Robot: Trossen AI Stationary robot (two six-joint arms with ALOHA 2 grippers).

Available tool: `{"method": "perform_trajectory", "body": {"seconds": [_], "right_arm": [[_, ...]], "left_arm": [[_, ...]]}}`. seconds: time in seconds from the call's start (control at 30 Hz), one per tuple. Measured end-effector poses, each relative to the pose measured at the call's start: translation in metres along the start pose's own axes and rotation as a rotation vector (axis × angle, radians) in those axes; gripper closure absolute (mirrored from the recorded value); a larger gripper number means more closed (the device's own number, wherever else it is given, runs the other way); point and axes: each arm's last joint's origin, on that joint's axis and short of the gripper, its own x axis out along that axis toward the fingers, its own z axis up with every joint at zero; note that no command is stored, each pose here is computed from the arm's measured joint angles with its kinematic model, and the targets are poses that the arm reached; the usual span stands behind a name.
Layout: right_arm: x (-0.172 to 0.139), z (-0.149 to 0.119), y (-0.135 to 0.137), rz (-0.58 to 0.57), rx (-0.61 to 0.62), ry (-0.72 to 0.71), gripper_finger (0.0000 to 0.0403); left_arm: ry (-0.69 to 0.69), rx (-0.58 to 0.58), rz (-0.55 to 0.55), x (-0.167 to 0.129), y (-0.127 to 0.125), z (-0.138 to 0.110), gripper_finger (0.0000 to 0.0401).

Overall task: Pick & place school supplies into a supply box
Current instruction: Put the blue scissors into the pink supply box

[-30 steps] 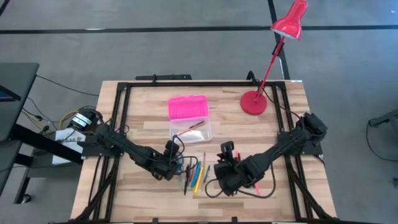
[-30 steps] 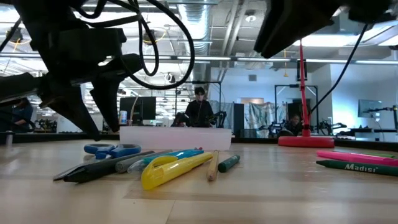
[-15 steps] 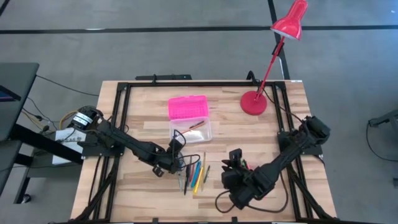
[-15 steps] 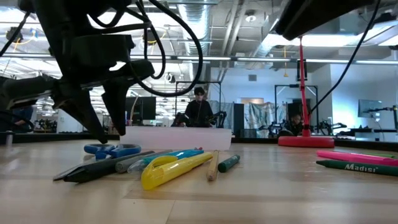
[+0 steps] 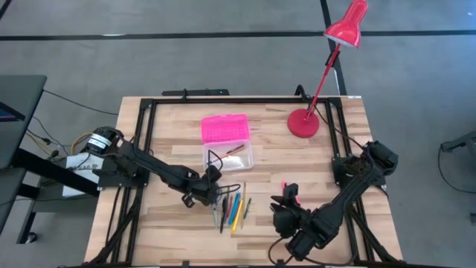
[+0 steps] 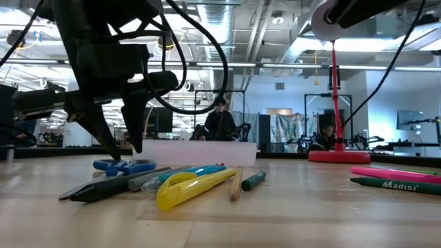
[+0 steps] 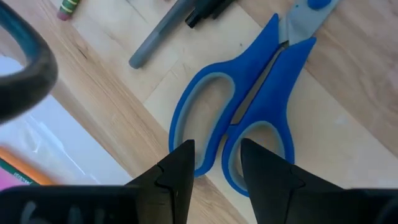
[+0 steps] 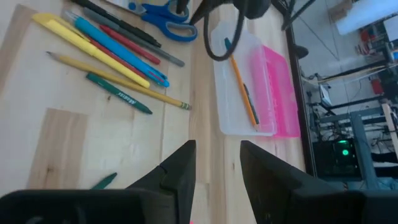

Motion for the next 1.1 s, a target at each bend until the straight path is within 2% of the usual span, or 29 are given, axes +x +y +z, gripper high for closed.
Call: {"method": "perform_trajectory", "body": {"seconds": [0.43,0.73,1.1], "right_arm": [[-0.002,-0.001,0.002,-0.014,0.015,-0.006,0.0285],[0.008,0.001,-0.006,-0.028,0.051,0.022,0.0285],[0.017,0.002,-0.013,-0.045,0.064,0.048,0.0285]], "left_arm": [[0.034,0.048,-0.009,0.024,-0.002,0.003,0.0276],[0.062,-0.056,-0.041,0.023,-0.007,0.001,0.0276],[0.123,-0.149,-0.029,0.017,-0.033,0.007,0.0276]]}}
